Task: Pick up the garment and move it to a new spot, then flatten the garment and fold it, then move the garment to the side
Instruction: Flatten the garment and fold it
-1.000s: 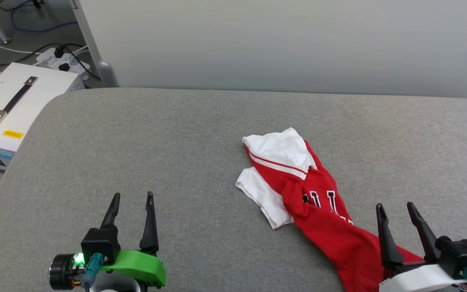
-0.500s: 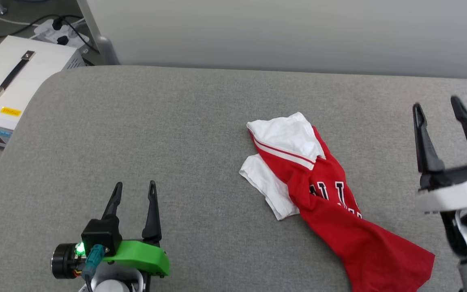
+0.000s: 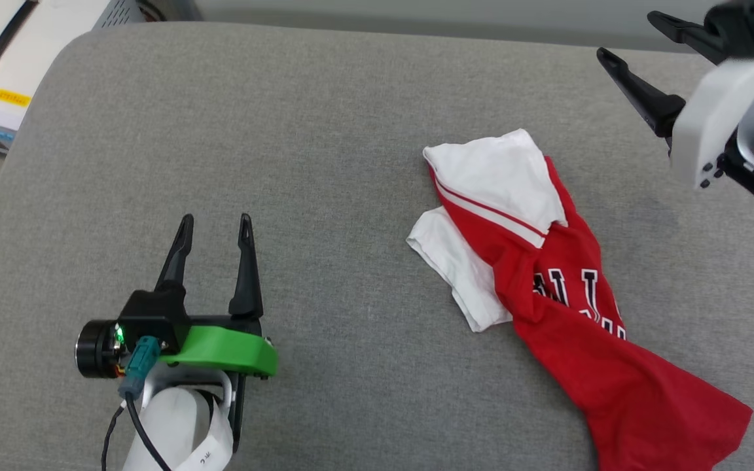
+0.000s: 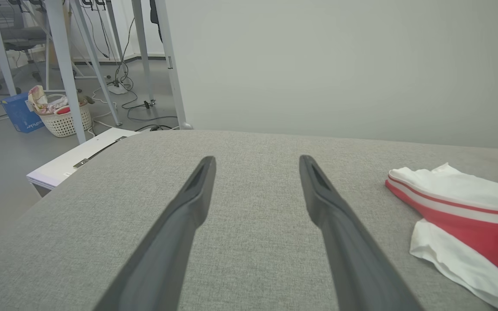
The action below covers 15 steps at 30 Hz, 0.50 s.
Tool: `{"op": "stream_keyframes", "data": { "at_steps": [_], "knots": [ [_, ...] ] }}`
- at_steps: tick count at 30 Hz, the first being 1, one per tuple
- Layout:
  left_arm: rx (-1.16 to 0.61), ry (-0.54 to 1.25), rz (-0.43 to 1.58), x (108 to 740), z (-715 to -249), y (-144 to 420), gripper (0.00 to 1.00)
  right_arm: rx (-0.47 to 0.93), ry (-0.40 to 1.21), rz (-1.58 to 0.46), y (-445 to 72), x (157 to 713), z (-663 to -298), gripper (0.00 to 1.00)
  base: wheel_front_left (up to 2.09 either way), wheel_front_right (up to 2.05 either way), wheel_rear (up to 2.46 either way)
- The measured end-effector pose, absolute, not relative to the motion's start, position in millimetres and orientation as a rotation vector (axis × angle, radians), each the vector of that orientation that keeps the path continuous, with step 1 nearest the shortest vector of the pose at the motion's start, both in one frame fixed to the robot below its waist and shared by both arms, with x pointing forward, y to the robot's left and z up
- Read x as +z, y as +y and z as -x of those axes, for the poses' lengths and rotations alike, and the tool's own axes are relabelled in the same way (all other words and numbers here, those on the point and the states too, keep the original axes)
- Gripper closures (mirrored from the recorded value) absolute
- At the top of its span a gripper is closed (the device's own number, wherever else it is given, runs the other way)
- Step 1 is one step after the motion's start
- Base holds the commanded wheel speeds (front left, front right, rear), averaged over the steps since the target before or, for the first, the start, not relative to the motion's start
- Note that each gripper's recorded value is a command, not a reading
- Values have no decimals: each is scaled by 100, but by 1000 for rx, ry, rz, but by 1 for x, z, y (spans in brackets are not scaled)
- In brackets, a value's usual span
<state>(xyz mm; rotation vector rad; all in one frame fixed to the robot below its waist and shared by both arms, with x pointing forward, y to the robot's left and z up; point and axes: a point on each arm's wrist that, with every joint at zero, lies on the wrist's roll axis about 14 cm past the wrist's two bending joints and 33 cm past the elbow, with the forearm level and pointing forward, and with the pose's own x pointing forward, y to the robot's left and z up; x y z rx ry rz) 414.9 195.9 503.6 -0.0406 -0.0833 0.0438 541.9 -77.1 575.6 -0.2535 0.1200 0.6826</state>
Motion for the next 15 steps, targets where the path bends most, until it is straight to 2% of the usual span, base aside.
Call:
{"op": "stream_keyframes", "data": {
  "at_steps": [1,2,5,6,15],
  "knots": [
    [45,-86,39,504,-418,197,0,693,213,256,-75,564,-546,0,0,0,0],
    [47,-92,47,504,-425,196,0,698,439,267,-74,535,-558,0,0,0,0],
    [51,-92,61,503,-431,195,0,689,653,300,-78,501,-564,0,0,0,0],
    [60,-81,67,498,-435,196,0,701,778,338,-74,476,-567,0,0,0,0],
    [108,-20,79,476,-440,205,0,791,958,390,-40,398,-564,0,0,0,0]
  ]
}}
